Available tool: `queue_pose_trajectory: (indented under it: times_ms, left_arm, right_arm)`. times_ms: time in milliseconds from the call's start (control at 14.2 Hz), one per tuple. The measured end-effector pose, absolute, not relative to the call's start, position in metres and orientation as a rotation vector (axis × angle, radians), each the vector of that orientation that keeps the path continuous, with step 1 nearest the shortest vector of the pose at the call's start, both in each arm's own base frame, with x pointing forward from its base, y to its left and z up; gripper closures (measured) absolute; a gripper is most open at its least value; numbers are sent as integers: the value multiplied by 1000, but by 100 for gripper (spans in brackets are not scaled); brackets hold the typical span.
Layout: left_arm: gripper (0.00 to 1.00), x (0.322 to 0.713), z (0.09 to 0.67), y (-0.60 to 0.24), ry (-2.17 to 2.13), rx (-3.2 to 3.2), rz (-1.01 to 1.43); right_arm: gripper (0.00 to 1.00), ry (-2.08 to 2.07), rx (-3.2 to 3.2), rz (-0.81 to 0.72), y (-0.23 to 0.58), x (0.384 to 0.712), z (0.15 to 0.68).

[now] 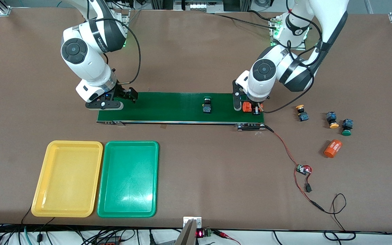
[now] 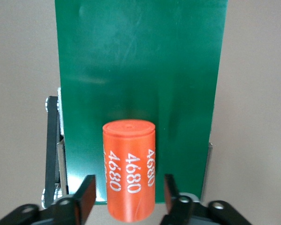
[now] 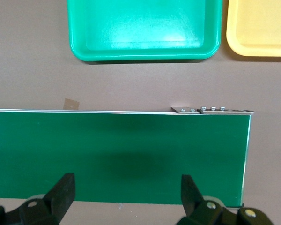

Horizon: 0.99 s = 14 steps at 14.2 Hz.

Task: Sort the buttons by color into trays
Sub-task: 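Place the orange cylinder on the conveyor with the left gripper, then grasp a yellow-capped button with the left gripper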

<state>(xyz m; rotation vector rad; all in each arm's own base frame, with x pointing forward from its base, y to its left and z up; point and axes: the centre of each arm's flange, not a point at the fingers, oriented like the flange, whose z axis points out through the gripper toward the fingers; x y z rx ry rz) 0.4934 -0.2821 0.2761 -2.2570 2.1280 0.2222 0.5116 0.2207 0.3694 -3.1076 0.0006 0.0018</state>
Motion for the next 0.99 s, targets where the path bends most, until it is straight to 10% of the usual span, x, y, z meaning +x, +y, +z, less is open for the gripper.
queue_pose_trajectory:
  times_ms: [211, 986]
  left_arm:
    - [2, 499, 285, -280, 2109, -2273, 181]
    - [0, 571, 293, -48, 1355, -2734, 236]
  right_arm:
    - [0, 1, -3108, 3, 221, 512, 368]
    - [0, 0, -3109, 1, 222, 513, 364]
